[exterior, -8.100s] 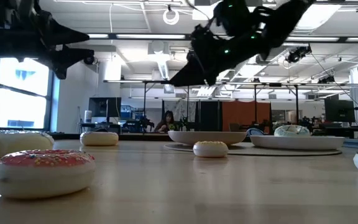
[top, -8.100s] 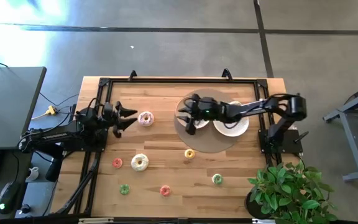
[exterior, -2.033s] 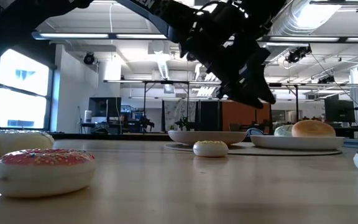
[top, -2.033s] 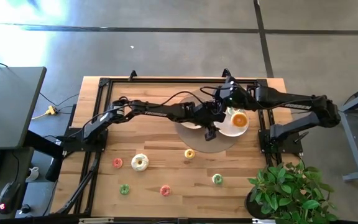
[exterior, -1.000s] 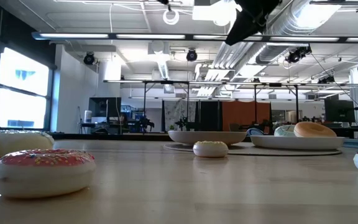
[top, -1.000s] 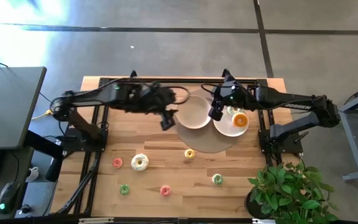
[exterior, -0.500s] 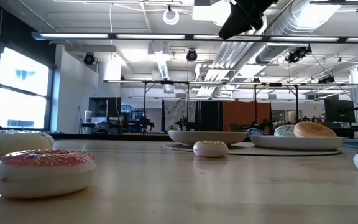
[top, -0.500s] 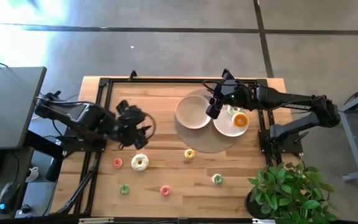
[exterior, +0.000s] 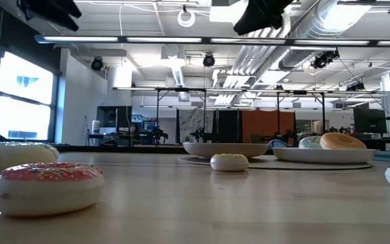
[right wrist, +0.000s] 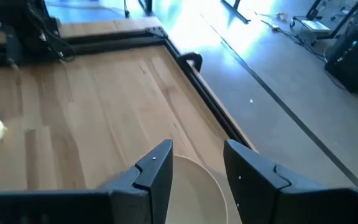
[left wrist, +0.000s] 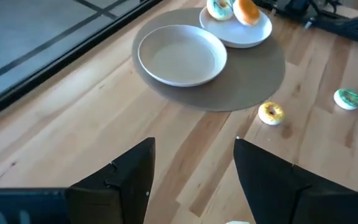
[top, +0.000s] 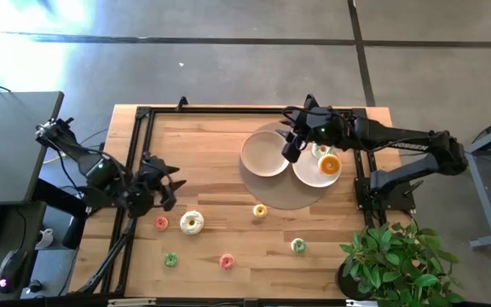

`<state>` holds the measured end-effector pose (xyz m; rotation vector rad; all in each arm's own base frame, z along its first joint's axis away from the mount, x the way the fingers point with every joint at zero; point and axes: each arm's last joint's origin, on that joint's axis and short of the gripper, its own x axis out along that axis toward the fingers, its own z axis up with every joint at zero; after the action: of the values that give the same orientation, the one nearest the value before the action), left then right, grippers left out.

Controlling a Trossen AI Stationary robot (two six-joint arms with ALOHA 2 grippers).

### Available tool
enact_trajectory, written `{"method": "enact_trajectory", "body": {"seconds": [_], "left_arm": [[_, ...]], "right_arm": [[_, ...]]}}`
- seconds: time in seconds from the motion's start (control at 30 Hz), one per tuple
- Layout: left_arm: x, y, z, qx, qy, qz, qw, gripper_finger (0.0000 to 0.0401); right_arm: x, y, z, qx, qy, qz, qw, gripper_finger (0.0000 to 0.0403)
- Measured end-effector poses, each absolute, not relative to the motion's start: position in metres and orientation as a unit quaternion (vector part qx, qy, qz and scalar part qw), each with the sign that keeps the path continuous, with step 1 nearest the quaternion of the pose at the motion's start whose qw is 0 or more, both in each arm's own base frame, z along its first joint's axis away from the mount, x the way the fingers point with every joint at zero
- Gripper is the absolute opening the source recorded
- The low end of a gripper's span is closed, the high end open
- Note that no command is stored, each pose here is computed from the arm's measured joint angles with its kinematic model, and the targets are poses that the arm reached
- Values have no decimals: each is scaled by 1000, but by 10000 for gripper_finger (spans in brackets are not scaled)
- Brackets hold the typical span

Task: Pick & Place donuts
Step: Put the large white doughnut on the right white plate

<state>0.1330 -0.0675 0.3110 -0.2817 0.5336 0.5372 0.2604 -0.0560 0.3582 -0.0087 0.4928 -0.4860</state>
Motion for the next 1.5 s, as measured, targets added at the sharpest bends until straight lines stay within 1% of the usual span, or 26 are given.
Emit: {"method": "enact_trajectory", "body": {"seconds": [0.07,0.17,0.33,0.43,0.6,0.77,0.87,0.97,1.1,1.23,1.3,1.37,1.43,1.5], "left_arm": [[127,-65,301,-142,246,257,924,214],[119,-60,291,-153,229,255,927,214],[110,-53,270,-147,231,259,926,214],[107,-51,259,-137,235,265,925,214],[105,-49,243,-139,237,264,925,214],[103,-48,237,-155,223,260,927,214],[103,-48,235,-166,218,259,926,214],[104,-48,234,-170,216,257,927,214],[104,-49,234,-171,215,257,927,214],[104,-49,234,-171,215,257,927,214],[104,-49,234,-171,215,257,927,214],[104,-49,234,-171,216,257,927,214],[104,-49,234,-171,216,257,926,214],[104,-49,234,-171,216,257,926,214]], "right_arm": [[257,-55,361,-1,237,-226,945,140],[253,-52,364,7,236,-186,954,140],[248,-47,366,20,241,-137,961,140],[243,-46,360,24,278,-132,951,140],[234,-44,347,64,350,-143,924,140],[226,-41,349,82,360,-131,920,140],[225,-37,348,94,358,-94,924,140],[229,-26,333,100,375,-43,921,140],[236,-8,300,110,377,11,920,140],[242,5,266,107,339,41,934,140],[246,8,250,75,282,35,956,140],[247,8,236,52,205,6,977,140],[246,8,225,50,134,-4,990,140],[244,7,216,53,89,3,995,140]]}}
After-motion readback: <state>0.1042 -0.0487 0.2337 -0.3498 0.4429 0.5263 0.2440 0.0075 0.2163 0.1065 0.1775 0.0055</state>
